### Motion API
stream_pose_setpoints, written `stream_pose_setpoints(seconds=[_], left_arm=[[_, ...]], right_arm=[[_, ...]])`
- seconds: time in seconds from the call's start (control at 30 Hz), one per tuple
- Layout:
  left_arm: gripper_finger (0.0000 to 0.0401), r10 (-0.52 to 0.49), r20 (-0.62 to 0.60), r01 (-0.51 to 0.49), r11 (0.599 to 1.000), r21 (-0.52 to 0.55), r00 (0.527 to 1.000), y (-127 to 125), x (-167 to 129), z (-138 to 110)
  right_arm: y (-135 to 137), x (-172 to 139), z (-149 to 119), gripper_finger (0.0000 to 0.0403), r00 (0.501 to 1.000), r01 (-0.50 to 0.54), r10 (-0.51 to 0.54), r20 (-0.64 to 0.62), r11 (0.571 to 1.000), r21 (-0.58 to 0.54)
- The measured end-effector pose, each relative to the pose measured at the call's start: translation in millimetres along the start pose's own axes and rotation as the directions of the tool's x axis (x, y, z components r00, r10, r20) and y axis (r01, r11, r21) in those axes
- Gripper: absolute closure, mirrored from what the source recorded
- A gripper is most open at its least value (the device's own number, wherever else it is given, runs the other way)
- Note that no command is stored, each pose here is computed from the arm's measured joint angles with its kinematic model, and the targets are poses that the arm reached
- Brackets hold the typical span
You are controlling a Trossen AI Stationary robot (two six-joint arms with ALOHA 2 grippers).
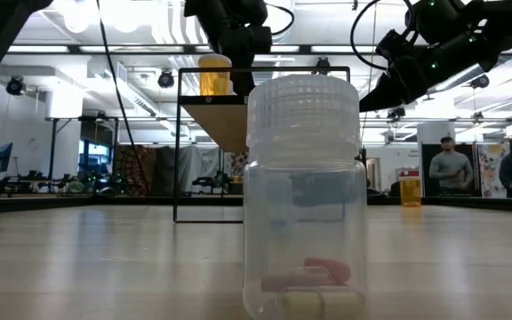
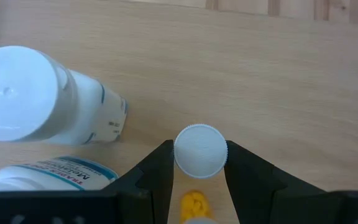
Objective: Pick and place medicine bottles onto shelf by color
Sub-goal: Put the top small orange pill bottle aligned with the other small orange pill bottle on the shelf
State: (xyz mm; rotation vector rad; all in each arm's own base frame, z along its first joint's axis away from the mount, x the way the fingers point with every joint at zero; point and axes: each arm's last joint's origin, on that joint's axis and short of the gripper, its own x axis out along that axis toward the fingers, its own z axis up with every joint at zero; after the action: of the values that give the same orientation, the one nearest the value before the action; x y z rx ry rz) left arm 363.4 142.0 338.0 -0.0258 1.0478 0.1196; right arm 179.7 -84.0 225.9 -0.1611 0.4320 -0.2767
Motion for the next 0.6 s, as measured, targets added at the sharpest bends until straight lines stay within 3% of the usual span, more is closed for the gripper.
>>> stream_pose_setpoints(seconds=[0.27, 0.6], left_arm=[[0.0281, 0.001, 0.001, -0.001, 1.0, 0.017, 1.0, 0.0, -0.1, 0.1], [0.0234, 0.007, -0.001, -0.007, 1.0, 0.018, 1.0, 0.1, 0.2, -0.1]], right_arm=[[0.0, 0.0, 0.0, 0.0394, 1.0, 0.0, 0.0, 0.0, 1.0, 0.0], [0.0, 0.0, -0.1, 0.0394, 1.0, 0.0, 0.0, -0.001, 1.0, -0.001]])
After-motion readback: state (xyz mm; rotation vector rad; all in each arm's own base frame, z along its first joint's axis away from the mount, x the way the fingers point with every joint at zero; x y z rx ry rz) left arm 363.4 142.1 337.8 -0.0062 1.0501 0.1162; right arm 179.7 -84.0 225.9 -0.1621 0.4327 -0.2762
